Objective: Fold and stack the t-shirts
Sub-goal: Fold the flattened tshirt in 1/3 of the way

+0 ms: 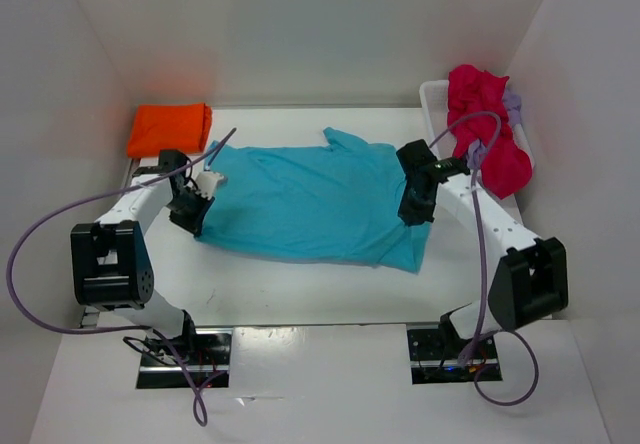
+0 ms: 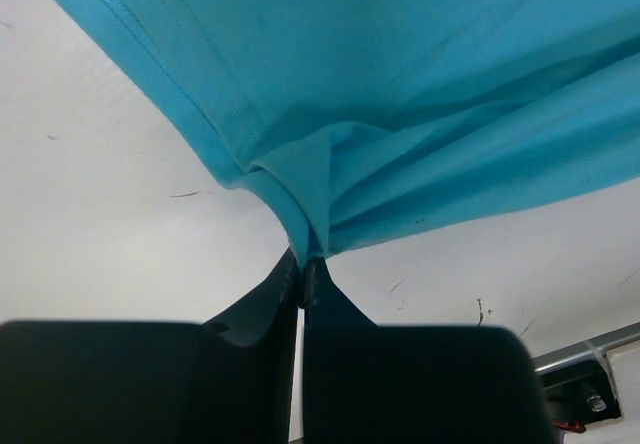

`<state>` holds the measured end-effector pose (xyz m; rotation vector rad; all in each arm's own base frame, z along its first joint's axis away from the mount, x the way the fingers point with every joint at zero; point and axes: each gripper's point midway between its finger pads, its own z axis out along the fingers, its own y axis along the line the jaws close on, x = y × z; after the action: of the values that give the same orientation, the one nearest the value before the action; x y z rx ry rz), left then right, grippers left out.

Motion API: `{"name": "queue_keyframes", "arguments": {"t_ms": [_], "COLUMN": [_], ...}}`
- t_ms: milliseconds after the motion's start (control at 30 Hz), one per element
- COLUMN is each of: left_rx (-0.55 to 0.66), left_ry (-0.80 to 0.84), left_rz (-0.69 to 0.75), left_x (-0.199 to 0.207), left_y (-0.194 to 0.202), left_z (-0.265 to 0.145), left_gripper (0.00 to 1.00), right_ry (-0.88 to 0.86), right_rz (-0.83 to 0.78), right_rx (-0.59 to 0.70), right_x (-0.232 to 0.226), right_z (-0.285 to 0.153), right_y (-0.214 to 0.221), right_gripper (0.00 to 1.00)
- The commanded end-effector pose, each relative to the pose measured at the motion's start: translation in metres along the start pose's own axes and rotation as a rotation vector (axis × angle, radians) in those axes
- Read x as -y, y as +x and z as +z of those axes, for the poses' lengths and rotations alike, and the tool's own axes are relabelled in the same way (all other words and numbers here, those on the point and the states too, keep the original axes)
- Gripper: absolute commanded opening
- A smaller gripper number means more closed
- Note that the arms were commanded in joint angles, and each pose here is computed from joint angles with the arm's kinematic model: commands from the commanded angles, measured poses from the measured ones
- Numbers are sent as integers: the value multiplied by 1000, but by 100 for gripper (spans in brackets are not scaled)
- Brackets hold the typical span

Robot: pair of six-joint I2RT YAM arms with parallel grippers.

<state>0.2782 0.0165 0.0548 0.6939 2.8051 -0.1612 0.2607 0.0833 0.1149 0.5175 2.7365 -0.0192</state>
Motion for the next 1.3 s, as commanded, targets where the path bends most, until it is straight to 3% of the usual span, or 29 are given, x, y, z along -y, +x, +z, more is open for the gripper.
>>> {"name": "queue_keyframes", "arguments": {"t_ms": [0,333,433,667,800,967,1033,1100,1133,1167,1267], "left_rx": [73,120,128,179,230,297,337,324,339,348,333], "left_ry": [-24,37,45,89,165,194,208,123,63,-4,-108], "left_rz": [-37,-132,-151,-239,-324,-455,-371,-167,-77,47,265], "left_x": [-8,-15,-17,-36,-60,-97,-92,-79,-73,-76,-65], "left_y": [-22,-60,-67,-85,-105,-120,-123,-118,-118,-118,-102], "left_z": [-17,-11,-7,-1,6,-4,-14,-19,-34,-35,-40], "left_gripper": [0,1,13,23,37,39,39,46,54,71,87], "right_ry": [-4,67,47,31,17,18,18,18,20,20,15], "right_rz": [-61,-87,-83,-115,-128,-137,-137,-137,-138,-138,-141], "right_rx": [135,215,231,227,210,210,210,210,207,207,194], "right_x": [-22,-36,-40,-55,-59,-58,-58,-58,-56,-56,-56], "right_z": [4,37,40,54,62,64,64,64,63,63,67], "right_y": [-49,-111,-128,-141,-139,-138,-138,-138,-136,-136,-131], "right_gripper": [0,0,0,0,0,0,0,0,0,0,0]}}
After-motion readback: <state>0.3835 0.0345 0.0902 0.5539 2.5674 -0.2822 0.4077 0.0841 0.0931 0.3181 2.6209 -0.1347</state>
